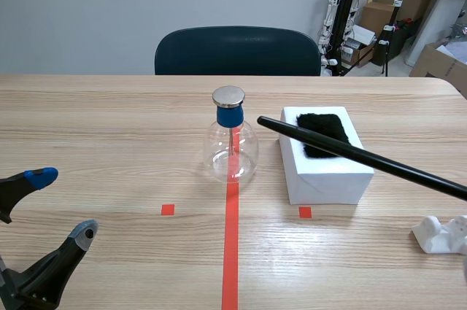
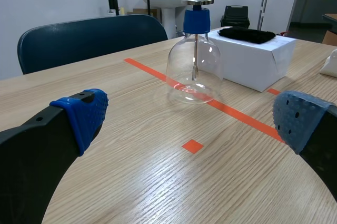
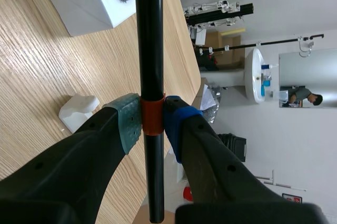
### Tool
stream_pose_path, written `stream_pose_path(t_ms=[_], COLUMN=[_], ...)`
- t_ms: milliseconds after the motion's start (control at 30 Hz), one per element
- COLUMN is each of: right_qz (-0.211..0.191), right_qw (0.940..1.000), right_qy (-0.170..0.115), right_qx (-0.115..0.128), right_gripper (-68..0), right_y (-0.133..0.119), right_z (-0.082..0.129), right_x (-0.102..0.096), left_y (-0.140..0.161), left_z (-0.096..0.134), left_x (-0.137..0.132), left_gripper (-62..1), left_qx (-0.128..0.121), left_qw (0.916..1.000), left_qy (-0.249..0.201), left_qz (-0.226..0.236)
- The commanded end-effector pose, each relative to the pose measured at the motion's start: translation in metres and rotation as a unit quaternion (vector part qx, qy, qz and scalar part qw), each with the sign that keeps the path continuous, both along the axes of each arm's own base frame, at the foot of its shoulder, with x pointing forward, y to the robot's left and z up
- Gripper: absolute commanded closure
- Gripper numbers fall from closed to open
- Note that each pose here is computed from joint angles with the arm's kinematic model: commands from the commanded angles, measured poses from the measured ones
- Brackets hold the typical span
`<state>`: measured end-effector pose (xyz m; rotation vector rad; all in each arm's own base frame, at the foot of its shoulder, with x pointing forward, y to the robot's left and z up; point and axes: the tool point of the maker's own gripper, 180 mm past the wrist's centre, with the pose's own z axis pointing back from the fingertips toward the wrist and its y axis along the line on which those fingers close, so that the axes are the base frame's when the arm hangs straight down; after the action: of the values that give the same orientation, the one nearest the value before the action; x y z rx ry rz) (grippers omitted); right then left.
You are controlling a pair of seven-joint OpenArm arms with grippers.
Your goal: Do the electroscope experiment. move the rod toward and away from the electroscope
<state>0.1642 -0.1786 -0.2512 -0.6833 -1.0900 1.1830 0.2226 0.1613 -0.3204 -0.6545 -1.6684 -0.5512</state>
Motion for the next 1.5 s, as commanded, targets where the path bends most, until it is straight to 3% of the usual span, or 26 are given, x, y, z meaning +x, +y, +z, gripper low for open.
stream_pose_path(t_ms=[0,467,733,867,1033,1167,1300,1467], right_qz=[0.001,0.000,-0.047,-0.071,-0.094,-0.089,-0.074,-0.059], right_qw=[0.9999,0.9998,0.9958,0.9907,0.9801,0.9737,0.9683,0.9619], right_qy=[-0.015,-0.017,-0.071,-0.103,-0.152,-0.172,-0.182,-0.185], right_qx=[-0.001,-0.004,-0.032,-0.054,-0.087,-0.121,-0.154,-0.192], right_gripper=[-10.2,-10.2,-10.2,-10.2,-10.2,-10.2,-10.2,-10.2], right_y=[-0.001,-0.003,-0.031,-0.045,-0.060,-0.062,-0.053,-0.044], right_z=[0.006,0.007,0.031,0.048,0.077,0.095,0.100,0.090], right_x=[0.004,0.005,0.033,0.053,0.081,0.102,0.120,0.147], left_y=[0.002,0.002,0.002,0.002,0.002,0.002,0.002,0.002], left_z=[0.007,0.007,0.007,0.007,0.007,0.007,0.007,0.007], left_x=[0.002,0.002,0.002,0.002,0.002,0.002,0.002,0.002], left_gripper=[-62.3,-62.3,-62.3,-62.3,-62.3,-62.3,-62.3,-62.3], left_qx=[-0.007,-0.007,-0.007,-0.007,-0.007,-0.007,-0.007,-0.007], left_qw=[0.9999,0.9999,0.9999,0.9999,0.9999,0.9999,0.9999,0.9999], left_qy=[-0.013,-0.013,-0.013,-0.013,-0.013,-0.013,-0.013,-0.013], left_qz=[0.001,0.001,0.001,0.001,0.001,0.001,0.001,0.001])
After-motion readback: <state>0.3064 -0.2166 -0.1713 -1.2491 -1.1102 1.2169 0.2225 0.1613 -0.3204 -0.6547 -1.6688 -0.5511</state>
